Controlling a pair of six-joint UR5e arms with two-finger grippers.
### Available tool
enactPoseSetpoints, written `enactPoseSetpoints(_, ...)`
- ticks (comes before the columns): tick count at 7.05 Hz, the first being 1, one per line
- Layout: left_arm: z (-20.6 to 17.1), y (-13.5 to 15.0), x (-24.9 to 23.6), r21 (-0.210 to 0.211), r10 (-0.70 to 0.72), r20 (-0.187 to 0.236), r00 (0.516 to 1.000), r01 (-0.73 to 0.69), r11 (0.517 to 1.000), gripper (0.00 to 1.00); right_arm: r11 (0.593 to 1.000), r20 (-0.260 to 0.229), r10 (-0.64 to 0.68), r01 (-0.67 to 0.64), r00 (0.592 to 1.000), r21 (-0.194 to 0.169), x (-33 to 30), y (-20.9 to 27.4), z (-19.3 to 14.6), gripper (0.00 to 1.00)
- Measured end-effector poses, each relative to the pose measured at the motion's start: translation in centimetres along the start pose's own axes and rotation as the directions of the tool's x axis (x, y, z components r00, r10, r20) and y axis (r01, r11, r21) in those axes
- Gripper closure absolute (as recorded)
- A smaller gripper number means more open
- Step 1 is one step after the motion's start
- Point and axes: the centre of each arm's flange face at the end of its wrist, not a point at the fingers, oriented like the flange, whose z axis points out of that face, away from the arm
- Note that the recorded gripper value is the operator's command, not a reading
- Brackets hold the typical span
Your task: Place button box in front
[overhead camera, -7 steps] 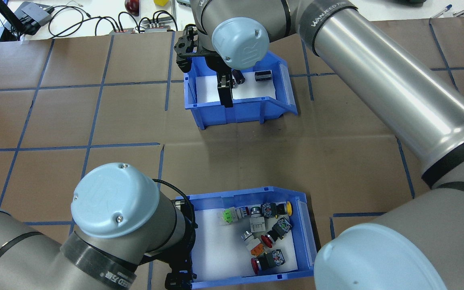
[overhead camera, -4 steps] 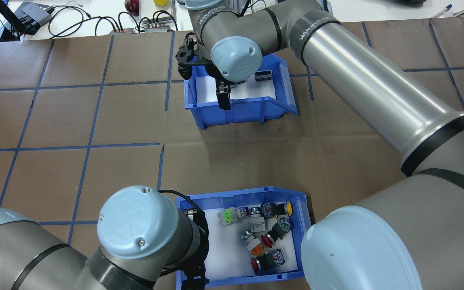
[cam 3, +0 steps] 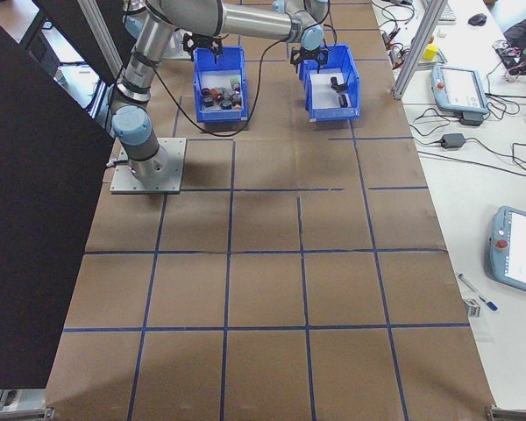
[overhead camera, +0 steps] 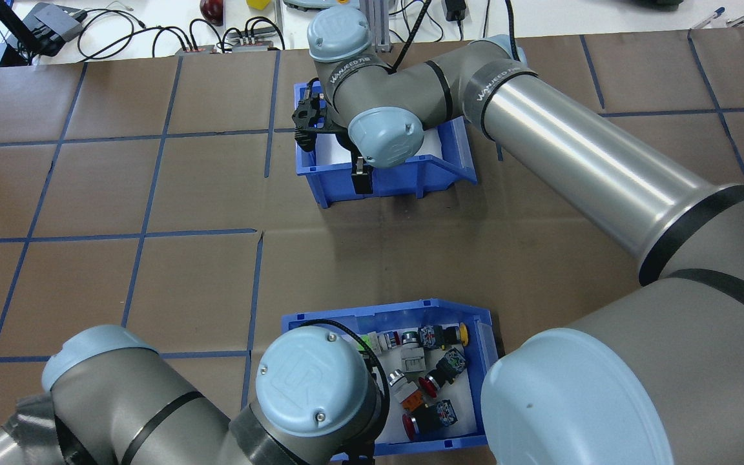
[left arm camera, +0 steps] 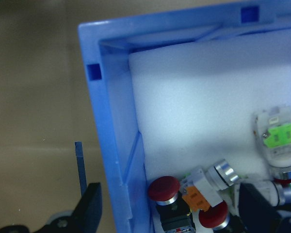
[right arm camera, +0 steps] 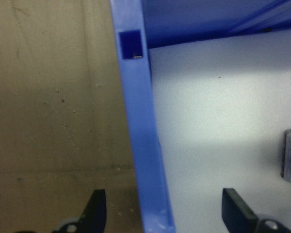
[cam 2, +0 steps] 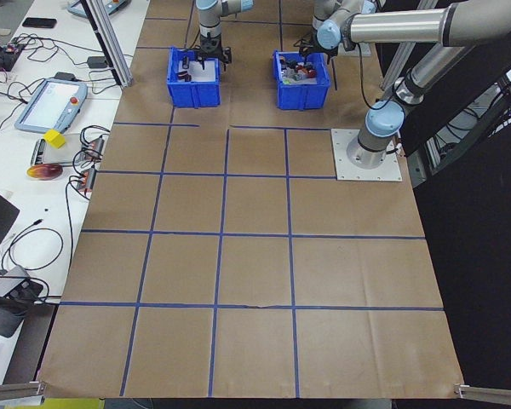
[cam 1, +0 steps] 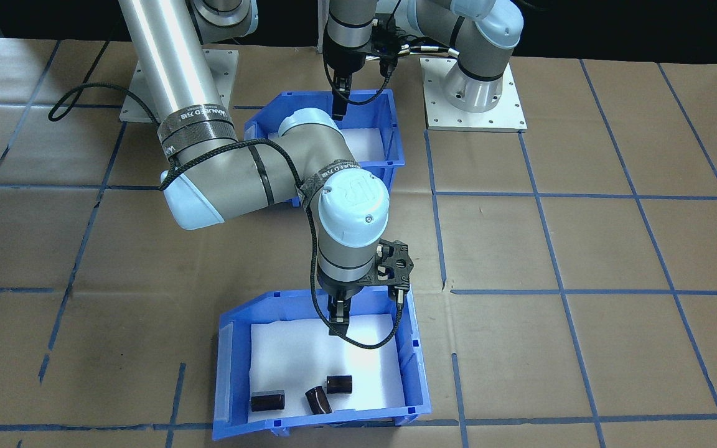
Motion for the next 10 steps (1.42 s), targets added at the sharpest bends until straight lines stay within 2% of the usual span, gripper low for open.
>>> enactPoseSetpoints(1,0.5,0.6,-0.6,0.010,0.018,0.000,1.000,-0.018,1.000,0.02,1.000,-0.004,0.001,-0.001,1.000,-0.005,-0.1,0.1,0.0,0.87)
enactPoseSetpoints(4,1.4,0.8,-1.3,0.025,0.024,0.016,1.000,-0.024,0.999,0.02,1.000,-0.038,0.002,-0.003,0.999,-0.013,-0.2,0.5,-1.8,0.92)
enactPoseSetpoints(5,2.0,0.7,-1.3,0.032,0.019,0.025,1.000,-0.019,0.999,0.08,1.000,-0.053,0.004,-0.004,0.999,-0.007,-0.3,0.7,-2.9,0.92)
enactPoseSetpoints(6,2.6,0.6,-1.4,0.036,0.013,0.036,0.999,-0.015,0.999,0.20,1.000,-0.071,0.009,-0.009,0.997,-0.001,-0.4,1.0,-4.3,0.92)
enactPoseSetpoints(7,3.0,0.6,-1.4,0.040,0.006,0.044,0.999,-0.008,0.999,0.22,1.000,-0.091,0.019,-0.019,0.996,-0.002,-0.2,2.0,-5.7,0.92)
enactPoseSetpoints(8,3.2,0.5,-1.5,0.044,-0.006,0.047,0.999,0.004,0.999,0.25,0.999,-0.114,0.036,-0.038,0.993,-0.018,0.2,3.8,-7.0,0.92)
enactPoseSetpoints(10,4.1,0.1,-1.8,0.049,-0.022,0.046,0.999,0.020,0.999,0.45,0.997,-0.141,0.051,-0.058,0.989,-0.047,2.0,8.0,-8.6,0.92)
